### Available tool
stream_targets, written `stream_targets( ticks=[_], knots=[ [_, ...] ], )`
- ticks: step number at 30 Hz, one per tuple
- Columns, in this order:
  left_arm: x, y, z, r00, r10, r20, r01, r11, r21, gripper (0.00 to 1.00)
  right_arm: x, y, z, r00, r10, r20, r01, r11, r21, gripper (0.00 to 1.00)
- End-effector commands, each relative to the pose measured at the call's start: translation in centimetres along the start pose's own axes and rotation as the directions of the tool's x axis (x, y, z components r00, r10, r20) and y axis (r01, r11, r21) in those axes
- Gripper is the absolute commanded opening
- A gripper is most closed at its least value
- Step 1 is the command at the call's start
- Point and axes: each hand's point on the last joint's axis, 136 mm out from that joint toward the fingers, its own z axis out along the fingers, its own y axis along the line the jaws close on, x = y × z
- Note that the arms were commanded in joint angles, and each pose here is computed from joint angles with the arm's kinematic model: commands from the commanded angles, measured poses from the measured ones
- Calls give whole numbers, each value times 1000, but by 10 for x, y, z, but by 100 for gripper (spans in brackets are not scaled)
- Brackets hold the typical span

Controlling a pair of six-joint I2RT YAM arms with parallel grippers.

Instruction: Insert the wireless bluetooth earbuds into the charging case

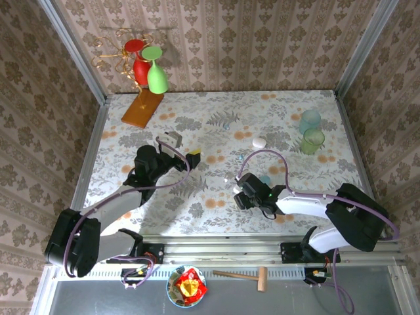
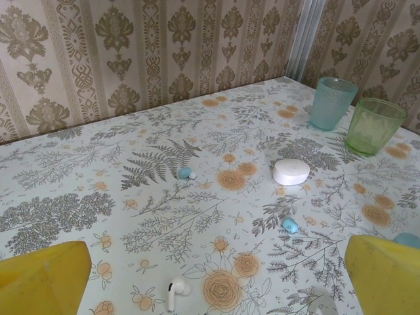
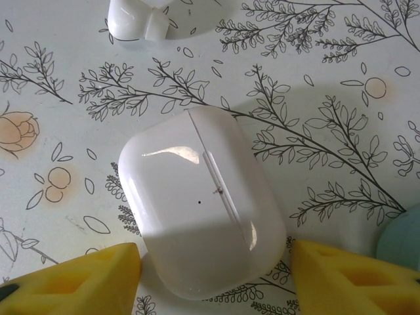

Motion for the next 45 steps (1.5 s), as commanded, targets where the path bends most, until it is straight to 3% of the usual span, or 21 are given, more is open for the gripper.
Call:
stream_targets(
  ticks=[1, 10, 20, 24, 28, 33, 39, 42, 45],
  knots=[
    [-9, -4, 2, 1000, -14, 22, 14, 1000, 26, 100, -16, -4, -4, 999, 1, 41, -1, 1000, 7, 68],
    [-10, -6, 2, 1000, -17, 24, 16, 999, 43, 100, -24, -1, 11, 1000, 3, 19, -3, 999, -34, 75],
    [-12, -8, 4, 999, -25, 31, 23, 998, 54, 100, -14, 6, 5, 1000, -15, -15, 14, 996, -84, 40],
    [-15, -11, 4, 999, -37, 34, 35, 997, 73, 100, -26, 6, -7, 1000, -18, 17, 19, 996, -89, 39],
    [-17, -16, 3, 994, -106, -24, 108, 990, 92, 100, -67, 15, -42, 985, -101, 141, 115, 988, -100, 38],
    [-17, -27, -10, 960, -224, -165, 246, 961, 128, 98, -113, 28, -83, 904, -288, 315, 325, 943, -72, 43],
    [-27, -59, -29, 863, -403, -306, 482, 837, 259, 89, -150, 38, -122, 744, -510, 432, 548, 835, 43, 44],
    [-29, -78, -34, 847, -409, -340, 514, 793, 326, 82, -161, 45, -134, 679, -573, 458, 613, 786, 75, 43],
    [-21, -94, -34, 860, -357, -364, 485, 794, 366, 80, -173, 47, -141, 640, -601, 479, 636, 764, 108, 43]
  ],
)
